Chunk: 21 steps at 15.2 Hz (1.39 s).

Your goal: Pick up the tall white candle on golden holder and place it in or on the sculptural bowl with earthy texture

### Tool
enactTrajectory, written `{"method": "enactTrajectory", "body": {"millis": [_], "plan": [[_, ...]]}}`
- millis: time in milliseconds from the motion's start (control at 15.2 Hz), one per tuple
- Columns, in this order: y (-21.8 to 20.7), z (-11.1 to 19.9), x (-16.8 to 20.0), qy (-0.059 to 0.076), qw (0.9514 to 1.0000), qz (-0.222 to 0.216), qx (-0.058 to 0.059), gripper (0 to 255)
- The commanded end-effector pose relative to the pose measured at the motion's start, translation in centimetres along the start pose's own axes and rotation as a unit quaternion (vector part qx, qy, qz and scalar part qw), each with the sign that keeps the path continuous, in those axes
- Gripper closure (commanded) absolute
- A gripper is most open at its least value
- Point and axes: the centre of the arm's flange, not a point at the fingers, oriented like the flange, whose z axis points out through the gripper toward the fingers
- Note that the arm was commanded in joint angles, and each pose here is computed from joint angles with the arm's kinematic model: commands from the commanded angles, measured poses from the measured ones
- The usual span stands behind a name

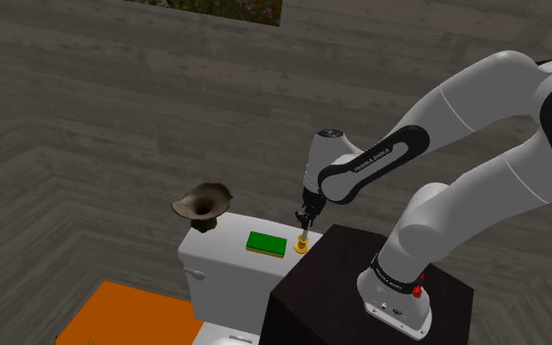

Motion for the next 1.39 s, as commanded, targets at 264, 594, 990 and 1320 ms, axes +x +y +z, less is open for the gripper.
{"method": "enactTrajectory", "body": {"millis": [264,594,990,1320], "plan": [[0.0,-1.6,-0.1,0.0,1.0,0.0,0.0,255],[0.0,-4.2,-0.2,0.0,1.0,0.0,0.0,255],[0.0,-7.4,-0.3,0.0,1.0,0.0,0.0,255],[0.0,-10.0,-0.4,0.0,1.0,0.0,0.0,255]]}}
